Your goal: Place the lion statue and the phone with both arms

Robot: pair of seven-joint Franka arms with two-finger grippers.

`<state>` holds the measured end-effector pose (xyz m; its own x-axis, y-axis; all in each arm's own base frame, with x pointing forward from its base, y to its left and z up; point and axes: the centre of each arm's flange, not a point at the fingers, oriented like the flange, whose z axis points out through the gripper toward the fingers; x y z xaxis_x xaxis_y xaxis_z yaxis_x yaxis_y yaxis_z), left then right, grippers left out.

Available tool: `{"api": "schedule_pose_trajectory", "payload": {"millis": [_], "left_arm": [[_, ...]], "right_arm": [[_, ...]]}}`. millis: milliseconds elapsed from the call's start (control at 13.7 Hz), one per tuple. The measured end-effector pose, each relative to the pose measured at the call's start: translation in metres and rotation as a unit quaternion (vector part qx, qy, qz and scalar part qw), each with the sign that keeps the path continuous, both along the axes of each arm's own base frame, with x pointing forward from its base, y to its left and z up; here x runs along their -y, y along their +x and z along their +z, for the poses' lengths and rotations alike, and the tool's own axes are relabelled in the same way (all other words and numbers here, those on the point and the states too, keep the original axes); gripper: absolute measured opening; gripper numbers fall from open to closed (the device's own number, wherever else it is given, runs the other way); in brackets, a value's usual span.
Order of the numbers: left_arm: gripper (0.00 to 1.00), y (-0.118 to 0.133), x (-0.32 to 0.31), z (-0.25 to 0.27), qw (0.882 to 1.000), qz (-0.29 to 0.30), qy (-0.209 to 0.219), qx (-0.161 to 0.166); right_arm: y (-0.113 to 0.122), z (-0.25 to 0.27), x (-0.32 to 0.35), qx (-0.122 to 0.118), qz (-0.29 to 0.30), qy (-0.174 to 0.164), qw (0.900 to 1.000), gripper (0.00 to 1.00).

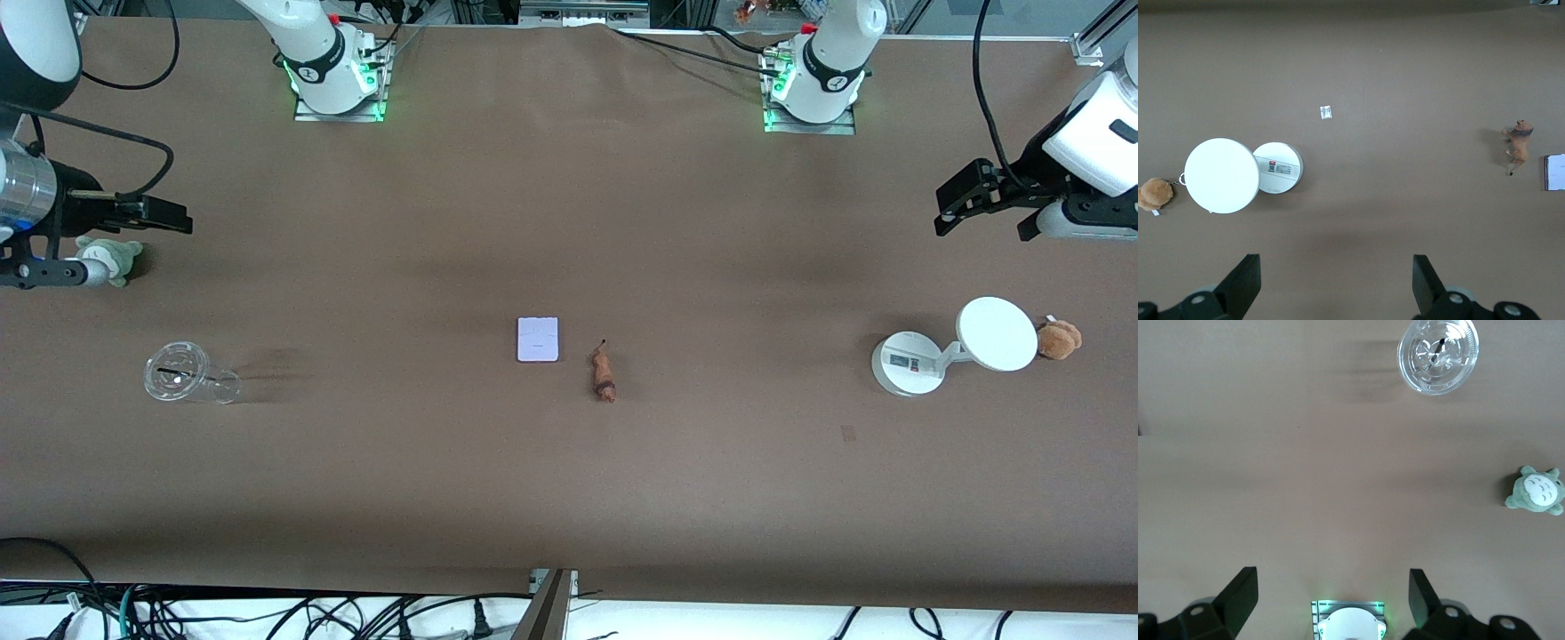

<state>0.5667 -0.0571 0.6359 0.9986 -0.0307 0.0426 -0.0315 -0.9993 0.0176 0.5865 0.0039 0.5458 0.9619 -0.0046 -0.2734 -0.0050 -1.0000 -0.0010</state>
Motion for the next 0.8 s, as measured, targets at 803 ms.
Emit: {"api": "schedule_pose_trajectory", "payload": {"millis": [803], "left_arm": [[1.0,0.024,-0.003,-0.04,1.0,0.003,-0.003,-0.027]], "right_arm": [[0.002,-0.006,-0.005,-0.005,0.005,0.0,1.0,1.0]]}}
